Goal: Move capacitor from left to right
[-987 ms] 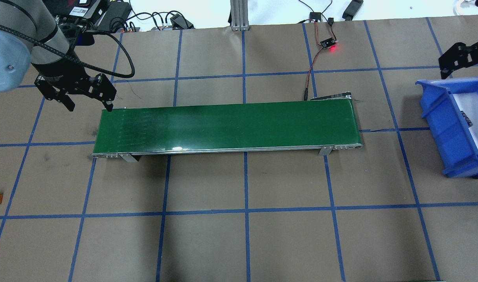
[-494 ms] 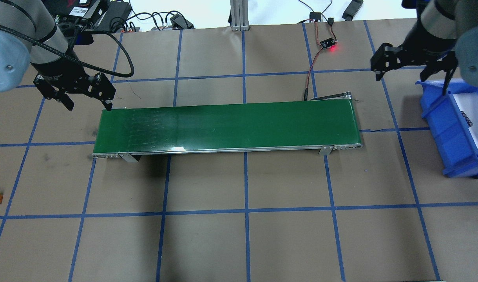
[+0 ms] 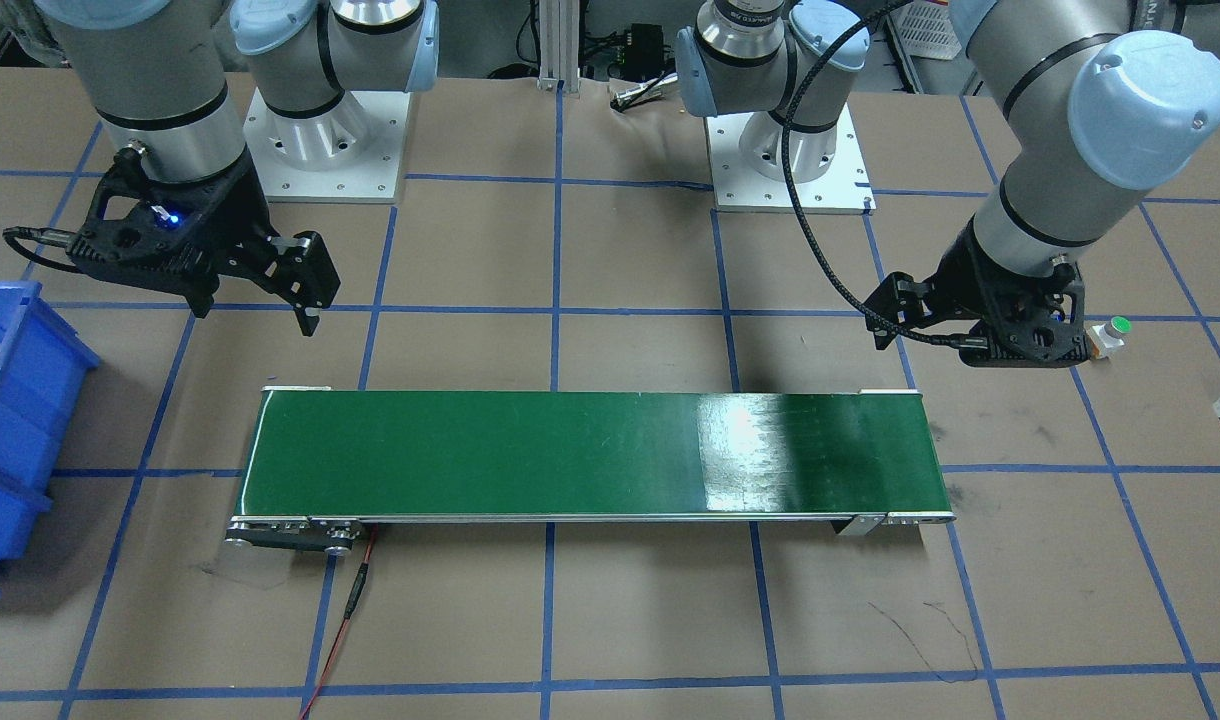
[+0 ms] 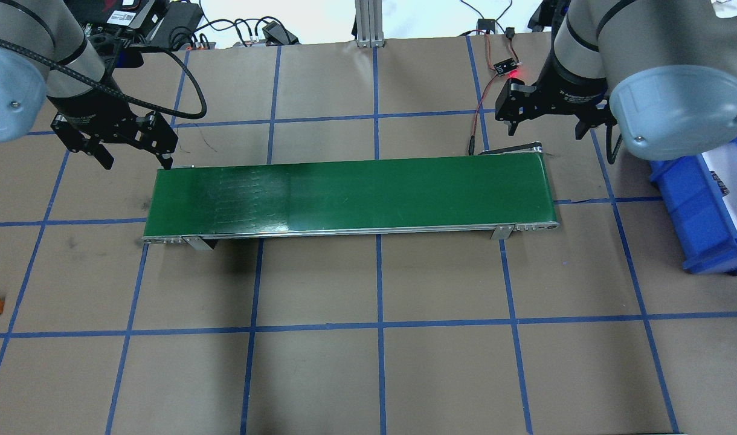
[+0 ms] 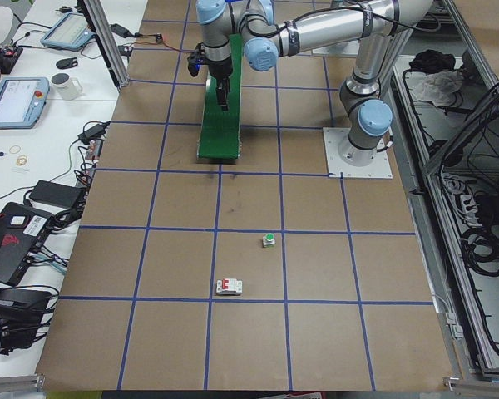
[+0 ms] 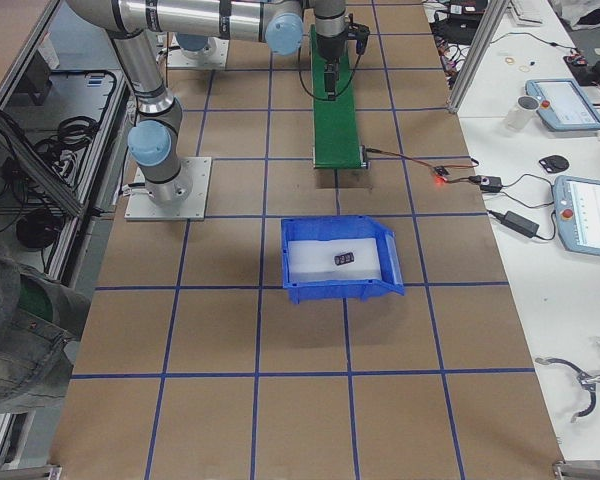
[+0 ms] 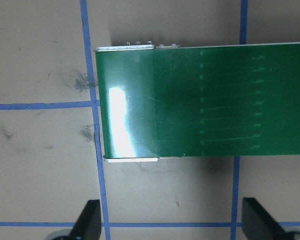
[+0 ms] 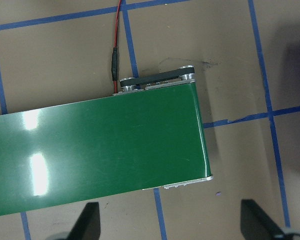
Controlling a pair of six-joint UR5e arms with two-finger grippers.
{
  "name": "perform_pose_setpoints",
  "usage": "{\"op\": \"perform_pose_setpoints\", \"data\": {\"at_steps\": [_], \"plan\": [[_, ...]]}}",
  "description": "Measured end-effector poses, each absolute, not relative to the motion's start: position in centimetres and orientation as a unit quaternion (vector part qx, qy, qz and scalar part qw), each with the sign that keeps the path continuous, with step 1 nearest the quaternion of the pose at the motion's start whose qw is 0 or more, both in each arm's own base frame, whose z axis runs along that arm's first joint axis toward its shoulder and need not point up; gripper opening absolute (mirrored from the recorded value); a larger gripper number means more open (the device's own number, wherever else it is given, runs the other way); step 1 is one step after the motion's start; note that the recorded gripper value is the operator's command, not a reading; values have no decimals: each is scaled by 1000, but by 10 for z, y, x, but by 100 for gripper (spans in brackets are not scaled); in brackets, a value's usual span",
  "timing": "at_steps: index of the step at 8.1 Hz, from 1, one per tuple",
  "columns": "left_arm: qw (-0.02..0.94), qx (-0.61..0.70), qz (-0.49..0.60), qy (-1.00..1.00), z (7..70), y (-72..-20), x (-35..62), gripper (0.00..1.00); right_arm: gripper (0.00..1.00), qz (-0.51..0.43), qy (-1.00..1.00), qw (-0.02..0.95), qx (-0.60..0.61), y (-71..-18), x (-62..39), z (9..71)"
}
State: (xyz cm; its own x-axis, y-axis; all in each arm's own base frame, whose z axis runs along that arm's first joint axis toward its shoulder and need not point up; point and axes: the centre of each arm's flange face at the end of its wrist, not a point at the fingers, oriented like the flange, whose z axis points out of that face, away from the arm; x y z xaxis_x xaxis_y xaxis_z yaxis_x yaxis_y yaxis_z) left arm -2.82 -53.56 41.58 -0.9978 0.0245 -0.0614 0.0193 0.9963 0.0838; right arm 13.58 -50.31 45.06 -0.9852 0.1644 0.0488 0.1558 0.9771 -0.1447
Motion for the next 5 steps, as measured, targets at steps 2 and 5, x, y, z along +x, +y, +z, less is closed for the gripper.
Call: {"op": "perform_pose_setpoints", "data": {"at_steps": [2,5], "plan": [[31,11,41,999,416,-536,-28,100,100,70,-994,30,-76,-501,144,450],[32,11,41,999,416,-535,-28,100,100,71,-994,30,-76,-501,145,450]]}}
